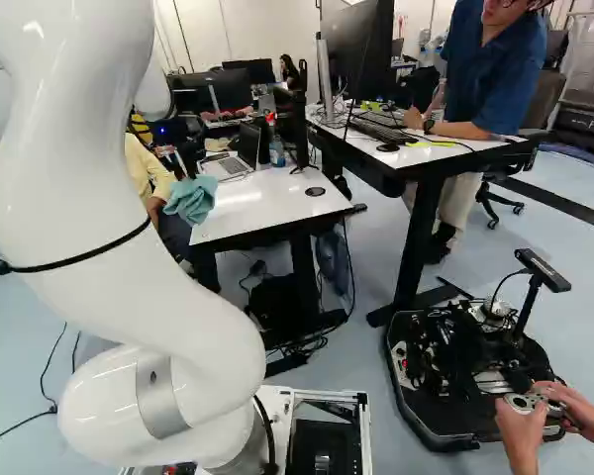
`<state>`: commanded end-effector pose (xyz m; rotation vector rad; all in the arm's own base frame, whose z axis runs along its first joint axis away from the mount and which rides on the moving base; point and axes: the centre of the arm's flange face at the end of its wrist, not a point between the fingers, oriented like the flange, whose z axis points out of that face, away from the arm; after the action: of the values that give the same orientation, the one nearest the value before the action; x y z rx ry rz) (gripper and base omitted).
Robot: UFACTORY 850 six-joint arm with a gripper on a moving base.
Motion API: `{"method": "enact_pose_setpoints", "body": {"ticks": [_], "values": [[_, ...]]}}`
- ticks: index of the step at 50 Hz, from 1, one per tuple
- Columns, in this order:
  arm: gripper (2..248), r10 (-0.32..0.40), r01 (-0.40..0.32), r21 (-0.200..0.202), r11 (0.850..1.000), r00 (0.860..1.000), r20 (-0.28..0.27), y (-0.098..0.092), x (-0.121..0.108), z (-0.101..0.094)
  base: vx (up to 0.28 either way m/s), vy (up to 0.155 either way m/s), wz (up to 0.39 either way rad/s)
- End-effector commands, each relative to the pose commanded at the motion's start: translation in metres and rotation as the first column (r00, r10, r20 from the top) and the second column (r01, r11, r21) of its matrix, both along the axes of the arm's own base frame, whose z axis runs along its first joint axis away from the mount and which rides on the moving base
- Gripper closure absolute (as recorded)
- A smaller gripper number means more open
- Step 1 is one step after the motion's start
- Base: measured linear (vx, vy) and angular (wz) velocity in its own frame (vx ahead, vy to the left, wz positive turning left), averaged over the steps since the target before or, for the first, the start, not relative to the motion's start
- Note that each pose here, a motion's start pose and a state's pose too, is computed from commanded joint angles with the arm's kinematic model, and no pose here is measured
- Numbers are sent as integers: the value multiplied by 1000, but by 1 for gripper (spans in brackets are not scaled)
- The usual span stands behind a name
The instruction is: Clean the table with the green towel
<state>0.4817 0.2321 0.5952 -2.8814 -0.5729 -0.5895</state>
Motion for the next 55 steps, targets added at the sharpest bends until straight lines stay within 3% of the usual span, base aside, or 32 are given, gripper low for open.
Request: {"method": "enact_pose_setpoints", "body": {"ticks": [35, 55], "values": [[211, -18, 18, -9, 1000, 1000, -11, -9, -1, -44, 0, 0, 0], [211, -24, 24, -6, 1000, 1000, 1, -5, 10, -69, 0, 0, 0]]}}
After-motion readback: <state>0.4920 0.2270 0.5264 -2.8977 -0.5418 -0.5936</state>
